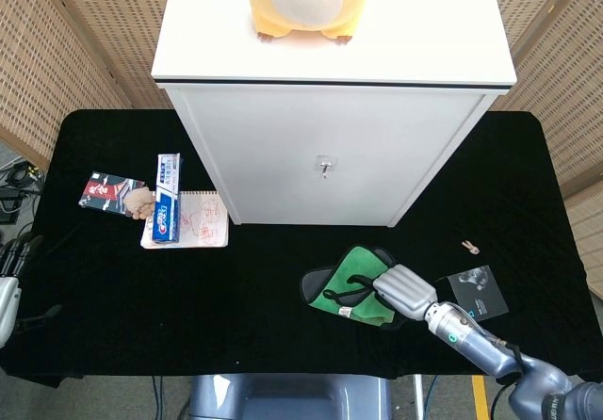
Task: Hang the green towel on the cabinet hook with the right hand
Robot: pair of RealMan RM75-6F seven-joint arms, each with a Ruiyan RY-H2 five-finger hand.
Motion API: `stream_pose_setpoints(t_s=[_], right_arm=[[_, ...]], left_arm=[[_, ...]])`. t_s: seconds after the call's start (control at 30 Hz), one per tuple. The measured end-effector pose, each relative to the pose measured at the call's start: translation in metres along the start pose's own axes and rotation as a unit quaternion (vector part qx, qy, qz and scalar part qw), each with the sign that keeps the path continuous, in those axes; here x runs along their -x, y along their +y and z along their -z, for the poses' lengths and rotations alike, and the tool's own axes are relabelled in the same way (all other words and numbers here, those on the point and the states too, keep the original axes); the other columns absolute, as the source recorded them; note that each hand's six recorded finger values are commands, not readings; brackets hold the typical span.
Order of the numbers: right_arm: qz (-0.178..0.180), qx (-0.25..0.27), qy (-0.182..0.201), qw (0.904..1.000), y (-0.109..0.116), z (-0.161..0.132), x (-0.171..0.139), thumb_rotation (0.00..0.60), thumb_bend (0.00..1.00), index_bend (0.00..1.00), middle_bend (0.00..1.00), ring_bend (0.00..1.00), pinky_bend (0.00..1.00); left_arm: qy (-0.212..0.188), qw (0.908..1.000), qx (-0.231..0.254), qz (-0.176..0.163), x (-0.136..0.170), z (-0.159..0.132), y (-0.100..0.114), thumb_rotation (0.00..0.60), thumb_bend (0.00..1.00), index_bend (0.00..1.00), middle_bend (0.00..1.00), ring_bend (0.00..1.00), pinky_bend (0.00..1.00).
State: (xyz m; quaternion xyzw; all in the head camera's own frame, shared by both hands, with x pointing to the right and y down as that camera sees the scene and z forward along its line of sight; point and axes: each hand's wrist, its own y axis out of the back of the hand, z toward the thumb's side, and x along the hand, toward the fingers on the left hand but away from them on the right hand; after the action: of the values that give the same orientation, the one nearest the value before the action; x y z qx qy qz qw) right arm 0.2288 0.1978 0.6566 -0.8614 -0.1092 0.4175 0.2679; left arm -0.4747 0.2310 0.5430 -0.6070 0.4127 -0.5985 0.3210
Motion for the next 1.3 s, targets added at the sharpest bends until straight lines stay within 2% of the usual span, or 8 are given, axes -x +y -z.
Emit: stream_pose_setpoints(t_s=[0.27, 0.63, 0.8, 0.9, 1.17, 1.3], right_arm=[[-0.042, 0.007, -0.019, 0.9989, -0.017, 0.002, 0.024, 0.6, 0.36, 0.22, 0.95, 0.94, 1.0], [-0.059, -0.005, -0.06, 0.9965, -0.027, 0.018, 0.034, 0.6, 0.37, 0.23, 0.95, 0.94, 1.0], [-0.071, -0.014, -0.074, 0.9947, -0.033, 0.024, 0.035, 0.6, 0.38, 0.31, 0.95, 0.94, 1.0], [-0.074, -0.015, -0.082, 0.9938, -0.036, 0.026, 0.035, 0.6, 0.39, 0.33, 0.95, 0.94, 1.0], [-0.067, -0.016, -0.09, 0.9936, -0.04, 0.027, 0.038, 0.6, 0.43, 0.43, 0.95, 0.94, 1.0], [-0.065, -0.015, -0.094, 0.9934, -0.043, 0.028, 0.039, 0.6, 0.48, 0.5, 0.95, 0.94, 1.0]], left_arm=[[0.003, 1.0, 0.003, 0.0, 0.0, 0.002, 0.0, 0.6, 0.0, 0.0, 0.0, 0.0, 0.0], [0.003, 1.0, 0.003, 0.002, -0.001, 0.003, -0.001, 0.6, 0.0, 0.0, 0.0, 0.0, 0.0], [0.003, 1.0, 0.002, 0.003, -0.001, 0.002, -0.001, 0.6, 0.0, 0.0, 0.0, 0.0, 0.0], [0.003, 1.0, 0.002, 0.003, -0.002, 0.002, -0.001, 0.6, 0.0, 0.0, 0.0, 0.0, 0.0], [0.004, 1.0, 0.002, 0.003, -0.002, 0.003, -0.001, 0.6, 0.0, 0.0, 0.0, 0.0, 0.0], [0.004, 1.0, 0.002, 0.004, -0.002, 0.003, -0.001, 0.6, 0.0, 0.0, 0.0, 0.0, 0.0]])
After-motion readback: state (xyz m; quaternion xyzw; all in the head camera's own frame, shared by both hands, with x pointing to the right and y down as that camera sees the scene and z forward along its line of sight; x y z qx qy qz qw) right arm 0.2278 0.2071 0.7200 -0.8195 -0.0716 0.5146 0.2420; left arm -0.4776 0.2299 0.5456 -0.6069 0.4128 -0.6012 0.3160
